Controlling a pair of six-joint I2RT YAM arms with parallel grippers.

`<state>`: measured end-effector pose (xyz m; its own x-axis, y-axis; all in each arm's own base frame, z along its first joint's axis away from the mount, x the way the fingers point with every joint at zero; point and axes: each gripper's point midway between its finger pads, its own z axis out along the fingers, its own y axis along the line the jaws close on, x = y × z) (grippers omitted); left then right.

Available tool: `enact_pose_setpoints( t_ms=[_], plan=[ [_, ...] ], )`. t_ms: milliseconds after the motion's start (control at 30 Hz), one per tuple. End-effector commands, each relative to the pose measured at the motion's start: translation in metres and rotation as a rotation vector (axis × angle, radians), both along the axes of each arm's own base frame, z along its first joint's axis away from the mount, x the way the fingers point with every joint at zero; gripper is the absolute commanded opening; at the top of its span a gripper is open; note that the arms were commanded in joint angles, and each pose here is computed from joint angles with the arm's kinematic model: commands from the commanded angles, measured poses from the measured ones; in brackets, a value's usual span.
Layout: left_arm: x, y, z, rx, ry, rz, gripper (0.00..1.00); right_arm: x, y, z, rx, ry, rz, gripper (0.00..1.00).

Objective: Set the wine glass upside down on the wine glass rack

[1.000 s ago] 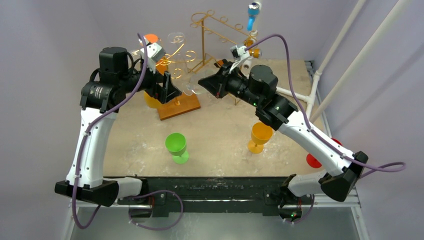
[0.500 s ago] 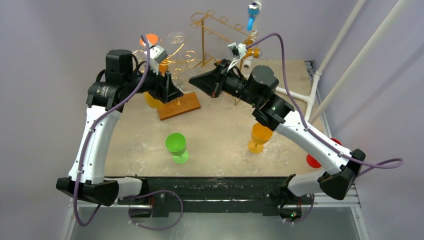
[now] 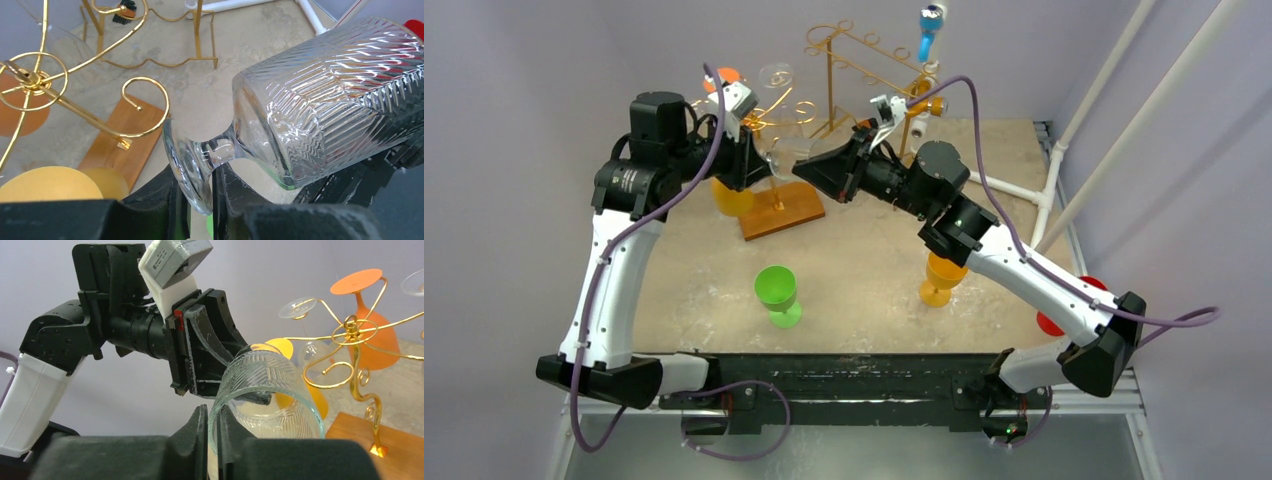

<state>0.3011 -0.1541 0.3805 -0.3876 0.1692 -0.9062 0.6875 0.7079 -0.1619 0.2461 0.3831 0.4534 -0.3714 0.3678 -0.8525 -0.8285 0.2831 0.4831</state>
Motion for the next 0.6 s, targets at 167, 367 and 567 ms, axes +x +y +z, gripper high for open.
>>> enact_pose_setpoints(
  t_ms=[167, 367, 567],
  plan=[
    [0.026, 0.036, 0.048, 0.311, -0.377, 0.003, 0.00, -0.038, -0.009, 0.025, 0.079, 0.012, 0.117, 0.54],
    [0.029, 0.048, 0.067, 0.432, -0.530, -0.006, 0.00, -0.042, -0.013, 0.017, -0.007, 0.029, 0.121, 0.67],
    [0.024, 0.050, 0.083, 0.517, -0.672, -0.054, 0.00, -0.036, -0.021, -0.003, -0.171, 0.087, 0.090, 0.99]
  ],
)
